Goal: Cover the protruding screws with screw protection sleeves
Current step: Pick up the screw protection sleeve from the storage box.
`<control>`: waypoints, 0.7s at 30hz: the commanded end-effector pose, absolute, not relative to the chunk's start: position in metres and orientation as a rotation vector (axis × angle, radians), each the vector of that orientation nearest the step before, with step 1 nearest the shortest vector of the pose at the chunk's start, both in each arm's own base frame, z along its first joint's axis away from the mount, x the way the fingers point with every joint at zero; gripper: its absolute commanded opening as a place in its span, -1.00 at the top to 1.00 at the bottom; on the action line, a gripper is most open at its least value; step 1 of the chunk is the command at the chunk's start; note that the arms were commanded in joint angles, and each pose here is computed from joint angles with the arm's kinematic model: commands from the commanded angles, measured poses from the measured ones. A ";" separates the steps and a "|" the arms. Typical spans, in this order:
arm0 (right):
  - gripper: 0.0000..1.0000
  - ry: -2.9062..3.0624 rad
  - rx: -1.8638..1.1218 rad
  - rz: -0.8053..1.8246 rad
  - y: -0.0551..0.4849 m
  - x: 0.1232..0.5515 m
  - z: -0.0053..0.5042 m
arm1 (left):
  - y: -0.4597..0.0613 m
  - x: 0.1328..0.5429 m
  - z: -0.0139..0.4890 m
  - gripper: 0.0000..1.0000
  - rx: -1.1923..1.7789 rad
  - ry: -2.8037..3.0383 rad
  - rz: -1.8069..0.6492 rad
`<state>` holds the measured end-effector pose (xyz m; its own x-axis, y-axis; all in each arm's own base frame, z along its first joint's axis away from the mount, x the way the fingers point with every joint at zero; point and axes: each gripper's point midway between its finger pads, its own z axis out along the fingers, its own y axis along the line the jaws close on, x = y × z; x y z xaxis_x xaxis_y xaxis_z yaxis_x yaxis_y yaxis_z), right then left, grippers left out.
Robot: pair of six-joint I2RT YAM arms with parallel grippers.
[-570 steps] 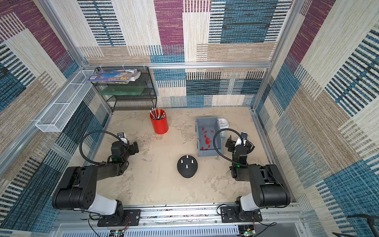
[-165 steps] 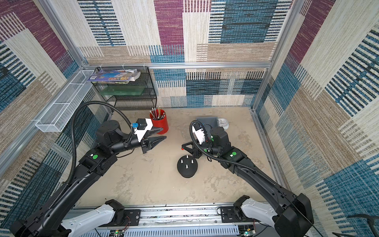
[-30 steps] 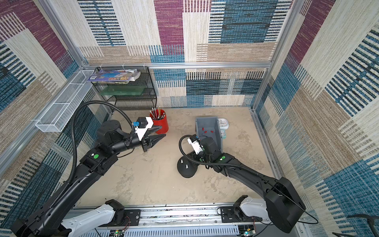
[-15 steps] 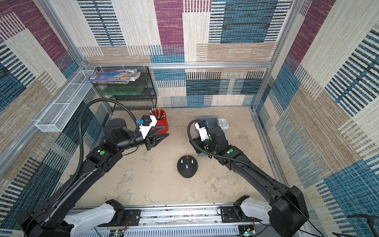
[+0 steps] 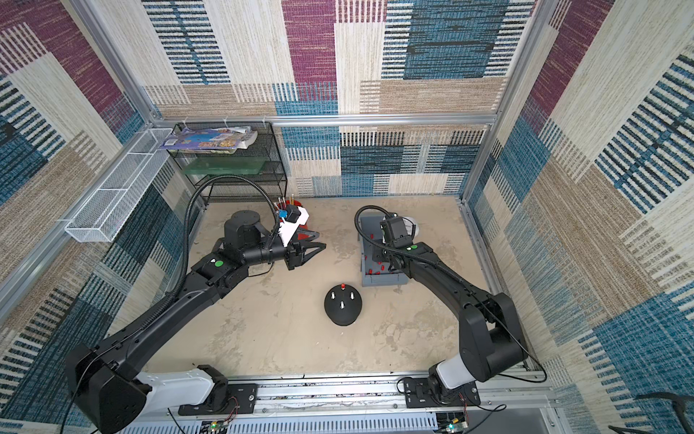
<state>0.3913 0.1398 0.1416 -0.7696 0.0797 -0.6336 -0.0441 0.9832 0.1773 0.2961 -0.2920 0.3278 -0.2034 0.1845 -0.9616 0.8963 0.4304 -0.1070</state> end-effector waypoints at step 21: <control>0.60 2.535 0.169 0.072 0.137 0.431 0.069 | -0.282 0.308 0.333 -0.07 0.848 1.742 -0.752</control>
